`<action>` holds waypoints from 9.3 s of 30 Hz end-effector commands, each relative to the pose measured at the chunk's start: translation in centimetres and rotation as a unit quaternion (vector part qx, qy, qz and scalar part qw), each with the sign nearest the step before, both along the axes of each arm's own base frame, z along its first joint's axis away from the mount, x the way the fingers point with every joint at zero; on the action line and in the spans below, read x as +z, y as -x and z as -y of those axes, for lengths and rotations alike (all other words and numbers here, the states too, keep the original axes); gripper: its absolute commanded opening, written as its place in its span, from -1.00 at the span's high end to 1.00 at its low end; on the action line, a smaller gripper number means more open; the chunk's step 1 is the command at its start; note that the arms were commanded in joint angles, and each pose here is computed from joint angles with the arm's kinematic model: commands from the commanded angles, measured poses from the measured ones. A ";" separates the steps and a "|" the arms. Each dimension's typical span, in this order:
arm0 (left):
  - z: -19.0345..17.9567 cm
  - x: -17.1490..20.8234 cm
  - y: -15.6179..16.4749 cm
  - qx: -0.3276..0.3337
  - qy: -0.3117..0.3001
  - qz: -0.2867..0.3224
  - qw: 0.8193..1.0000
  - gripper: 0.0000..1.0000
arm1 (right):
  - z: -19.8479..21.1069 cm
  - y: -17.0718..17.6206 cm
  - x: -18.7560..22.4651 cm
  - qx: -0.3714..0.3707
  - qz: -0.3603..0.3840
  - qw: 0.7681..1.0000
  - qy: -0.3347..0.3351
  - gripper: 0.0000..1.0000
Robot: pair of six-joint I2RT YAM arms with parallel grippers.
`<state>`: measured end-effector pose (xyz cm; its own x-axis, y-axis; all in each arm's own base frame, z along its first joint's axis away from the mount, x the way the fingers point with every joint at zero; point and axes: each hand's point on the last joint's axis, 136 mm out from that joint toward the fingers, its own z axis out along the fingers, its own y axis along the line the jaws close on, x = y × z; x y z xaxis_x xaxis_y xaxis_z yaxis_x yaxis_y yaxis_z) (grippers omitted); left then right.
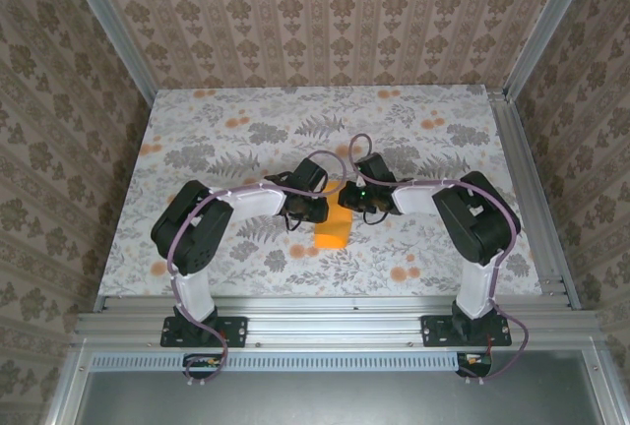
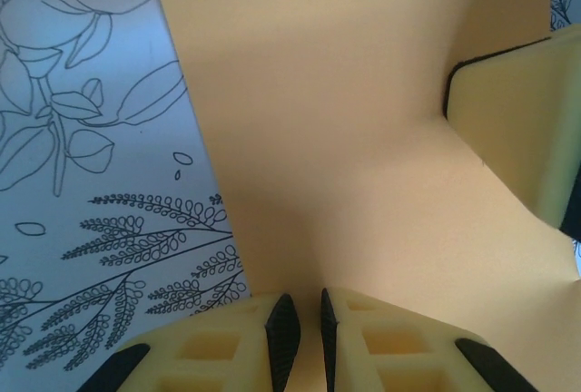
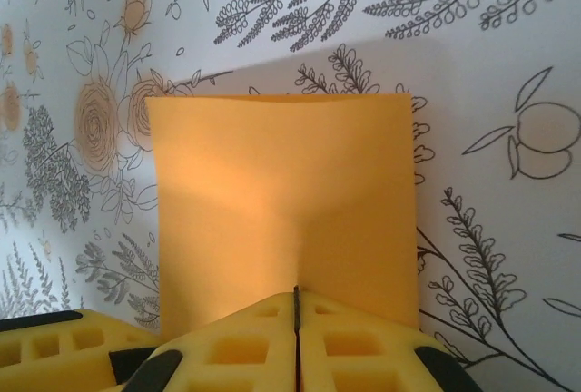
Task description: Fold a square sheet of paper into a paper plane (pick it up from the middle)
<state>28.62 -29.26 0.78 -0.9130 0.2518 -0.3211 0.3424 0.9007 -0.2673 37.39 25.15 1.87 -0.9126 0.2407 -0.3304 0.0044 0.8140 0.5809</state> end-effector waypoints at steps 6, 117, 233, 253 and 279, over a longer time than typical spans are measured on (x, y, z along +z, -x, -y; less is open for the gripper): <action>-7.6 -7.5 6.3 -0.009 -0.159 -0.117 0.980 0.56 | 3.8 -2.1 -2.2 -0.039 0.007 0.997 0.061 0.81; -8.3 -8.6 7.2 -0.027 -0.176 -0.149 0.973 0.55 | 2.9 11.5 -2.3 0.100 -0.101 0.990 0.002 0.82; -1.3 4.6 0.7 -0.040 -0.006 -0.045 0.998 0.13 | 0.6 5.6 0.6 0.058 -0.076 0.995 -0.035 0.28; -1.4 3.2 2.9 0.014 0.097 -0.071 0.993 -0.07 | -1.2 5.8 0.5 0.071 -0.087 0.992 -0.048 0.30; -1.8 -0.2 2.8 0.010 0.091 -0.097 0.991 0.25 | -3.8 6.5 1.2 0.074 -0.102 0.985 -0.115 0.33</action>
<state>25.93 -26.87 2.25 -0.9691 0.1646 -0.1838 0.2340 0.8491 -0.4735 31.51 28.56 3.95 -0.9795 0.1663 -0.1141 0.0252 0.6623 0.7489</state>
